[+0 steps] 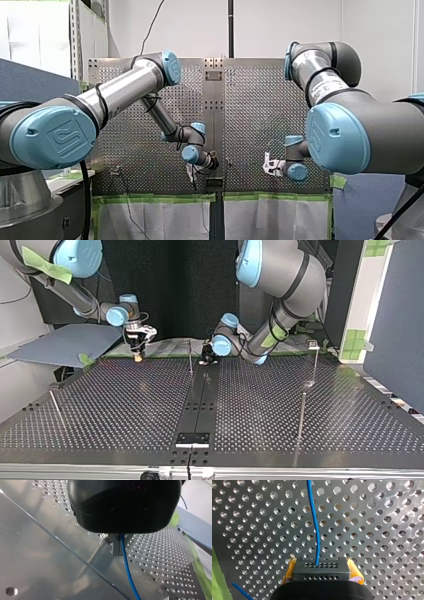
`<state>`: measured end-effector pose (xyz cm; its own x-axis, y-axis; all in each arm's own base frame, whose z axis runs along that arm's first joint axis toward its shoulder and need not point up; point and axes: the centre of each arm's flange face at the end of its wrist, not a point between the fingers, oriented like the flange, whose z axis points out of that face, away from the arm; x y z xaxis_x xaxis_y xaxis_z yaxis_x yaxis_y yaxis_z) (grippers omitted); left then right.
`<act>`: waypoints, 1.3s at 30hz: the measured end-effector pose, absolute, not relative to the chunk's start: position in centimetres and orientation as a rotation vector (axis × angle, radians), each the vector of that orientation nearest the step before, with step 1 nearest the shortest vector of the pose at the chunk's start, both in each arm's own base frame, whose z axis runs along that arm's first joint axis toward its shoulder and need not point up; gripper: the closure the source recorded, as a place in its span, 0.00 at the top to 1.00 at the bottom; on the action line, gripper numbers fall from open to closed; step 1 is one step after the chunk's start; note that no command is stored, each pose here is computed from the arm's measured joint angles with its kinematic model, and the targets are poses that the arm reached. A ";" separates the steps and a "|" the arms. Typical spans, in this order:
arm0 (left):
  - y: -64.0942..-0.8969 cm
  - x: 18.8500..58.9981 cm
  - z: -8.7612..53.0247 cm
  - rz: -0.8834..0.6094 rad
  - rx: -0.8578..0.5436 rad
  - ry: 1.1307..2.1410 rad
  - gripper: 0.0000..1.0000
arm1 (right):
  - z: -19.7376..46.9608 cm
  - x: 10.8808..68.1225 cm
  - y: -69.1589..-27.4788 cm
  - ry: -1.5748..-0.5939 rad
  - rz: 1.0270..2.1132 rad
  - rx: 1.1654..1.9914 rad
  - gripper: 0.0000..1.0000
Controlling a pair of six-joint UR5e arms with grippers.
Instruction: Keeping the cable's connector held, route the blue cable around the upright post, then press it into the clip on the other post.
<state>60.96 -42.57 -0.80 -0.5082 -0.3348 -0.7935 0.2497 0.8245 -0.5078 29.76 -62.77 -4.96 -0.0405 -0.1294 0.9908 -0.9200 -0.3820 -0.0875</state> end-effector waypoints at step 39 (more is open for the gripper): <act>-44.6 56.6 0.9 -0.481 0.267 2.045 1.00 | -4.6 29.4 -63.5 -1.138 1.479 1.570 0.00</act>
